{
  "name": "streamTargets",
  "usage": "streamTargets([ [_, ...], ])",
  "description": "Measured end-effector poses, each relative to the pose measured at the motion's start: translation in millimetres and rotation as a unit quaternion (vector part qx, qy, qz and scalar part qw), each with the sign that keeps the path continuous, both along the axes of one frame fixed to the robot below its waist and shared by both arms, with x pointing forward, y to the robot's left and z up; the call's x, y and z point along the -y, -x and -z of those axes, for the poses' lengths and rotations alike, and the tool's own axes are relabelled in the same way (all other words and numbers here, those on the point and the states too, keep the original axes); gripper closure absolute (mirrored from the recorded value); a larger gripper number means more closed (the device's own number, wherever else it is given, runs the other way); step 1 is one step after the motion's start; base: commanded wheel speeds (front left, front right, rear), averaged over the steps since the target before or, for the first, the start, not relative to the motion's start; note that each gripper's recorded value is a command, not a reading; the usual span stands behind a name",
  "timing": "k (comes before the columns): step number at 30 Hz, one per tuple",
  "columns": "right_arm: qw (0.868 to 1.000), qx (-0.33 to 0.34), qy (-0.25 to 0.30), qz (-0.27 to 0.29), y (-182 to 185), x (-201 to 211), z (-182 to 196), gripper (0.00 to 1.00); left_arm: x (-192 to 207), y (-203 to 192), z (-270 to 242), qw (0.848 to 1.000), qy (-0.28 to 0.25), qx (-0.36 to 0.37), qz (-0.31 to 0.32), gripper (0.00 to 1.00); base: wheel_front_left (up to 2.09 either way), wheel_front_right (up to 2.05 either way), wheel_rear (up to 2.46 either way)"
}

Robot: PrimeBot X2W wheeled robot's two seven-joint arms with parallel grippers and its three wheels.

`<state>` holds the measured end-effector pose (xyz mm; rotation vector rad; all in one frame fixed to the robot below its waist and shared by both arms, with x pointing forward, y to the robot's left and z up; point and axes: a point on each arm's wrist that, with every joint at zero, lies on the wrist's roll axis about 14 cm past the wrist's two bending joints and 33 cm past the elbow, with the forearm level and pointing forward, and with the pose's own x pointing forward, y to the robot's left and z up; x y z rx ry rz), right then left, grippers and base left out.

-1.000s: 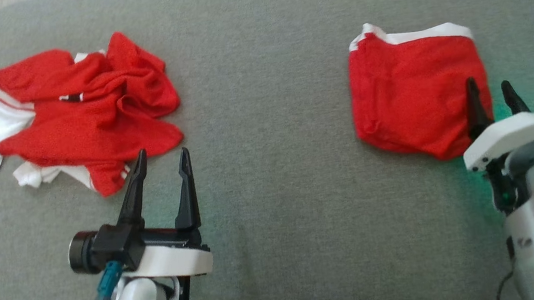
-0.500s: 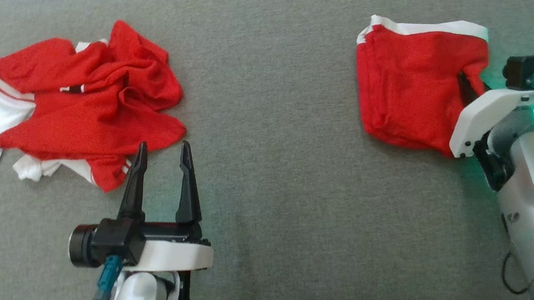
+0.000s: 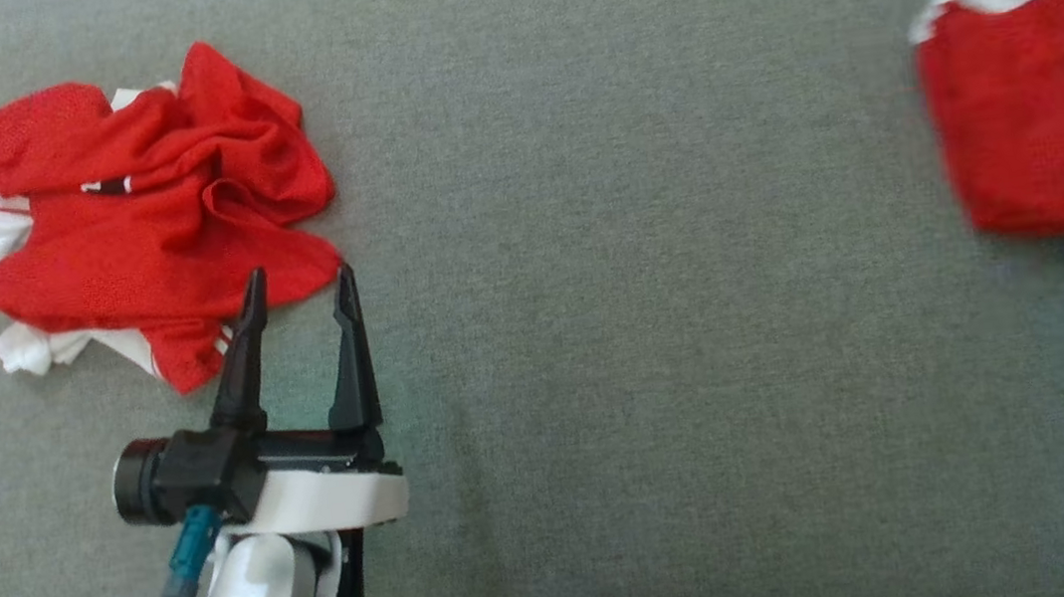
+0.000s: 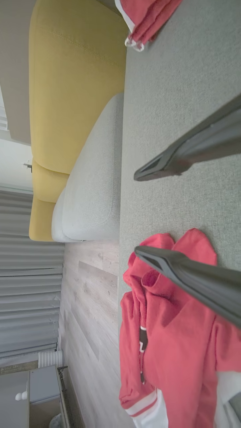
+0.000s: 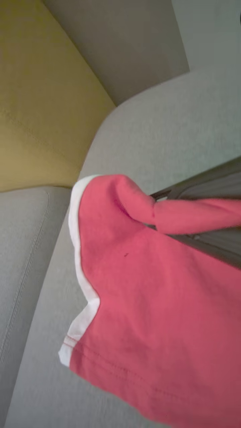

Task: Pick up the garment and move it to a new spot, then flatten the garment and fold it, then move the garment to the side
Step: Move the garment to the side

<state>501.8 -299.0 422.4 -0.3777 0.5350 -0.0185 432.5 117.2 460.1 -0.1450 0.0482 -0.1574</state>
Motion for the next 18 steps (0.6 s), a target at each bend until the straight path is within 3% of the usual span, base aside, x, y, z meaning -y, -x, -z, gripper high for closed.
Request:
streamTargets([
  [5,0.999,0.006,0.031,0.033,-8,50,-13,1.00,-15,-9,3,1.000,-0.002,-0.001,-0.019,0.00,0.00,0.00,0.00],
  [18,0.997,0.010,0.041,0.062,-17,79,-17,1.00,-19,-13,13,1.000,-0.003,-0.011,-0.021,0.00,0.00,0.00,0.00],
])
